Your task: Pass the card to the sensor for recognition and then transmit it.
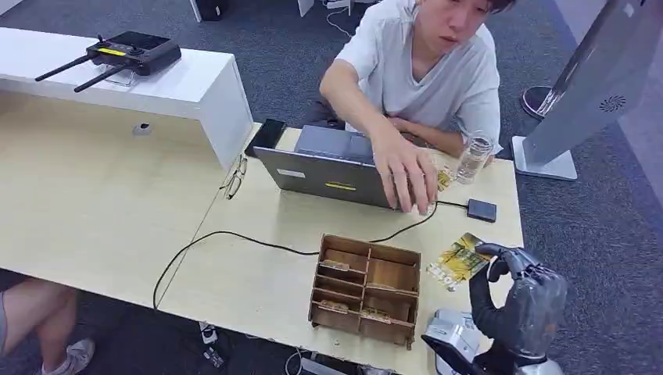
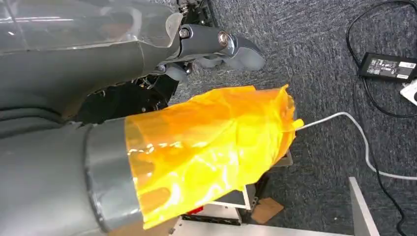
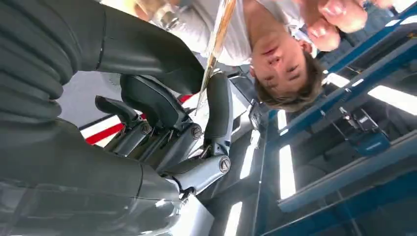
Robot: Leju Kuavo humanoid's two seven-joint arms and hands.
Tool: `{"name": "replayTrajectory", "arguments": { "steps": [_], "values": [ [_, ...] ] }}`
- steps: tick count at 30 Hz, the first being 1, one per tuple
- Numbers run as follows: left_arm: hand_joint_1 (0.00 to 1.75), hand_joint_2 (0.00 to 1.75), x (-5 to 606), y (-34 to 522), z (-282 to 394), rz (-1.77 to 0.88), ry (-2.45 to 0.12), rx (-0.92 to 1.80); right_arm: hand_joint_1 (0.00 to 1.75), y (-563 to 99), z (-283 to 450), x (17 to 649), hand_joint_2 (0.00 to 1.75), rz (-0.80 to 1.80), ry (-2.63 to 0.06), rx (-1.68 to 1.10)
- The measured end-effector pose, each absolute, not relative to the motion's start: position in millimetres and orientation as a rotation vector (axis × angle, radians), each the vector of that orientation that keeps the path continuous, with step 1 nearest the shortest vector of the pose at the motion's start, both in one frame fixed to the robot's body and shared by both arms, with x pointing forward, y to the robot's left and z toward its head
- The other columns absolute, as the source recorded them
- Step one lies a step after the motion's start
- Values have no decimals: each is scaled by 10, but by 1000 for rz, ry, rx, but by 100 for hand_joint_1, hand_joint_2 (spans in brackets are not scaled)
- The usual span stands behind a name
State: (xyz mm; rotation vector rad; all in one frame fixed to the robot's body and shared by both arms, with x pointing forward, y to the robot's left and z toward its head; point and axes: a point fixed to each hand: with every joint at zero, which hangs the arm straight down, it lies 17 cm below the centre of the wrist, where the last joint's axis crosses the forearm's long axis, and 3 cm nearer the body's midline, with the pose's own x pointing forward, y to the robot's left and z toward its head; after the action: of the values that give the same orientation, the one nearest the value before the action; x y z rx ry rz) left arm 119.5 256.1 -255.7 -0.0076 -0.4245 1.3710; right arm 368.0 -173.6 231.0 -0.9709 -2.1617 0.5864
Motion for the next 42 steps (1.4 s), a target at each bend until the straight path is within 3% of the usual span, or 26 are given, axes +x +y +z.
{"name": "replayTrajectory", "arguments": {
  "steps": [19, 20, 21, 42],
  "values": [
    [0, 0, 1237, 2565, -2558, 1336, -423, -27, 175, -1554, 2586, 3863, 175, 587, -2221, -979],
    [0, 0, 1239, 2567, -2558, 1334, -424, -27, 45, -1542, 2591, 3871, 175, 590, -2224, -978],
    [0, 0, 1241, 2571, -2557, 1332, -425, -27, 0, -1533, 2590, 3875, 175, 594, -2225, -976],
    [0, 0, 1257, 2574, -2556, 1333, -425, -37, 0, -1235, 2626, 3840, 175, 634, -2263, -872]
  ]
}}
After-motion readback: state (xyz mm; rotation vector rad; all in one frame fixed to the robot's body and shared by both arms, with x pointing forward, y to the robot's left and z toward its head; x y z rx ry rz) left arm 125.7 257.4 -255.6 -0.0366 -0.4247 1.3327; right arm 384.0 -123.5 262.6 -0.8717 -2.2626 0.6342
